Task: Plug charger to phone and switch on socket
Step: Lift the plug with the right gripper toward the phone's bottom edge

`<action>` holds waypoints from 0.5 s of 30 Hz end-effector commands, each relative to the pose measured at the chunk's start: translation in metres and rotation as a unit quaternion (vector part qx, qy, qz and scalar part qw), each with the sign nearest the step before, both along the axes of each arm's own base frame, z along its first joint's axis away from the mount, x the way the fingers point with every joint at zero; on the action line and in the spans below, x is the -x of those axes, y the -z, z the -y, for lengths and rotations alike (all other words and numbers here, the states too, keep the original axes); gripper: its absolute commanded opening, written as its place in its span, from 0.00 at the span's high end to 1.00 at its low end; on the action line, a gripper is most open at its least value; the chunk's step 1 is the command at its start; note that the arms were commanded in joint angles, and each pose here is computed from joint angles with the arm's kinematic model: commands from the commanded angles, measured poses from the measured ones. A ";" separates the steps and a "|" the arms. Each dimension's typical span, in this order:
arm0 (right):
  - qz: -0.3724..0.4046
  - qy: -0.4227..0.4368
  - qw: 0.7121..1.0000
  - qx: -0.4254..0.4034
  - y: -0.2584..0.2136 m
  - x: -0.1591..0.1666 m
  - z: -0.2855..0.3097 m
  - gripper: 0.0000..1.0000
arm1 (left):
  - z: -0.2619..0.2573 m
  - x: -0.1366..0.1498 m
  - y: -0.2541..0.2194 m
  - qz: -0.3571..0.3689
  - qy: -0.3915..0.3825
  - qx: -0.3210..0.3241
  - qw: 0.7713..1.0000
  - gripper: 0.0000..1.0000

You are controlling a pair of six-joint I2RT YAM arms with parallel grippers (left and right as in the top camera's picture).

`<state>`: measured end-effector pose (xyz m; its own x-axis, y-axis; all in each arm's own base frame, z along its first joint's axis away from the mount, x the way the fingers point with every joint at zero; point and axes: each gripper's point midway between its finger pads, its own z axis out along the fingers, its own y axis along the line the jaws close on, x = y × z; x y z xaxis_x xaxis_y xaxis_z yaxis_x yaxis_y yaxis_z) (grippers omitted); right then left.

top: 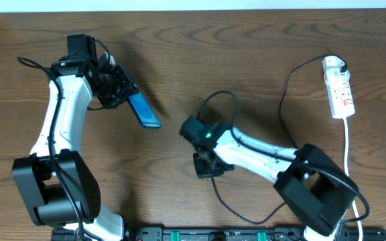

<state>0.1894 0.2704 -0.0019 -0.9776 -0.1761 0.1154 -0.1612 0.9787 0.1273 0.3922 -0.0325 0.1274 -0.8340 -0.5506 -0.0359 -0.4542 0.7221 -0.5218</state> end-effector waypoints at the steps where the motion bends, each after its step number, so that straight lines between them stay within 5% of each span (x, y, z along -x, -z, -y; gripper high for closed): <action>1: -0.033 -0.004 0.996 -0.077 -0.009 -0.015 -0.012 0.99 | 0.004 -0.003 -0.007 0.013 0.011 0.015 1.000 0.92; 4: -0.061 -0.032 0.974 -0.216 -0.030 -0.027 -0.039 0.99 | 0.017 -0.009 -0.019 0.037 0.026 0.065 0.997 0.93; 10: -0.075 -0.092 0.843 -0.525 -0.123 -0.059 -0.079 0.99 | 0.044 -0.024 -0.062 0.118 0.075 0.194 0.971 0.92; 15: -0.048 -0.129 0.764 -0.631 -0.179 -0.086 -0.078 0.99 | 0.048 -0.035 -0.099 0.159 0.079 0.282 0.943 0.93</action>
